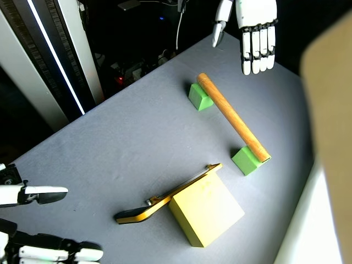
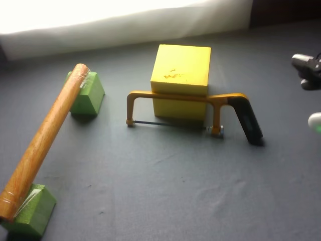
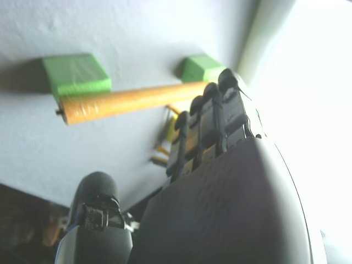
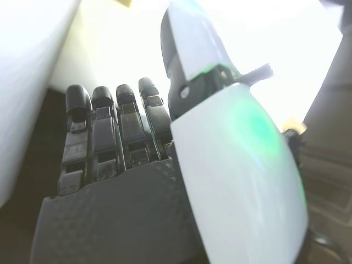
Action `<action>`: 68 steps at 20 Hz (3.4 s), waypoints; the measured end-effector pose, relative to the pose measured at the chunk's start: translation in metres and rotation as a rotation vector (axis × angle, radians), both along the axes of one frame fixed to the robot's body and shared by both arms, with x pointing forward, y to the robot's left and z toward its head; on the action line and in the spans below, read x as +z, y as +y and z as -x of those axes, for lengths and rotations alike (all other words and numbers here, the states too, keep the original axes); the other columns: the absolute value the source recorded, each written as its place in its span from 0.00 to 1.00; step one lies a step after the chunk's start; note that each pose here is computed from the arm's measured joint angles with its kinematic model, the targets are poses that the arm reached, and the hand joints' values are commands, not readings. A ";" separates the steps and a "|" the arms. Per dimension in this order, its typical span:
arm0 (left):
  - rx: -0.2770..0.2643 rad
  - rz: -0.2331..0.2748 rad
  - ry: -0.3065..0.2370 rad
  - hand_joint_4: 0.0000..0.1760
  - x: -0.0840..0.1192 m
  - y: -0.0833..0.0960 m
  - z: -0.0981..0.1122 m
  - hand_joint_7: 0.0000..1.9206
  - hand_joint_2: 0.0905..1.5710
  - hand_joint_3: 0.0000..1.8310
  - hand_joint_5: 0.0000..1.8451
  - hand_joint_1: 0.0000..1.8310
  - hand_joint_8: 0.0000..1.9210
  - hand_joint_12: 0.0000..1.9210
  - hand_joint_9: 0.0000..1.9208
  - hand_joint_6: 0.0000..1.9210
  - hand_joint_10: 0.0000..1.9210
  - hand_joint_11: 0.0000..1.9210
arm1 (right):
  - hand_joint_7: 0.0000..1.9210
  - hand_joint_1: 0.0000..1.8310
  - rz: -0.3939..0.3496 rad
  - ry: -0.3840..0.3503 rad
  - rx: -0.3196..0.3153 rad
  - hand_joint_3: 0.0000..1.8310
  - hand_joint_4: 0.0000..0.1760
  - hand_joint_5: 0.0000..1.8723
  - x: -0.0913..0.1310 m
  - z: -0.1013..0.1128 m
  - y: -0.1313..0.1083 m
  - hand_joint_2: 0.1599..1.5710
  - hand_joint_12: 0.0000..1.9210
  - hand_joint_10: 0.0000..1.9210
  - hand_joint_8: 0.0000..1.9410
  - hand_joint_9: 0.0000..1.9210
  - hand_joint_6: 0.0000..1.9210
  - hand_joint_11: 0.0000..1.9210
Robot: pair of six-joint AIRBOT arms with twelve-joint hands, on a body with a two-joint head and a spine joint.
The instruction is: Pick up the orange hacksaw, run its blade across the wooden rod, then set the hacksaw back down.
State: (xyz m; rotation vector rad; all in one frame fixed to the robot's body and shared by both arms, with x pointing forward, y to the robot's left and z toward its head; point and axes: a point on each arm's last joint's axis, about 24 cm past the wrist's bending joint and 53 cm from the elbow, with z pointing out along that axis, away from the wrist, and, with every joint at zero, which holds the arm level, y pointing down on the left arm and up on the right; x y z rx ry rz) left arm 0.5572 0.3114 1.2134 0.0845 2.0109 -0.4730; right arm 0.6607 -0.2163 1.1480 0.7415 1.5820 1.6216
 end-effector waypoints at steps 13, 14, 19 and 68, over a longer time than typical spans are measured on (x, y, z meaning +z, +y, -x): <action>-0.187 0.161 -0.132 0.00 0.047 -0.069 0.036 0.02 0.80 0.00 0.02 0.01 0.00 0.10 0.03 0.00 0.00 0.00 | 0.04 0.47 0.039 0.042 0.101 0.00 0.00 0.05 -0.026 -0.005 0.039 0.71 0.36 0.00 0.00 0.06 0.00 0.00; -0.214 0.129 -0.128 0.00 0.042 -0.072 0.040 0.02 0.80 0.00 0.01 0.02 0.00 0.09 0.02 0.00 0.00 0.00 | 0.04 0.47 0.043 0.041 0.093 0.00 0.00 0.05 -0.027 -0.008 0.035 0.71 0.37 0.00 0.00 0.06 0.00 0.00; -0.324 0.006 -0.052 0.00 0.014 -0.079 0.058 0.03 0.80 0.00 0.02 0.02 0.00 0.11 0.03 0.00 0.00 0.00 | 0.05 0.50 0.028 0.049 0.093 0.00 0.00 0.07 -0.036 -0.014 0.039 0.68 0.37 0.00 0.00 0.07 0.01 0.00; -0.199 -0.036 0.263 0.00 -0.091 -0.079 0.048 0.03 0.80 0.00 0.03 0.00 0.00 0.08 0.03 0.00 0.00 0.00 | 0.06 0.49 0.030 0.022 0.076 0.00 0.00 0.07 -0.041 -0.060 0.117 0.68 0.40 0.00 0.00 0.08 0.00 0.00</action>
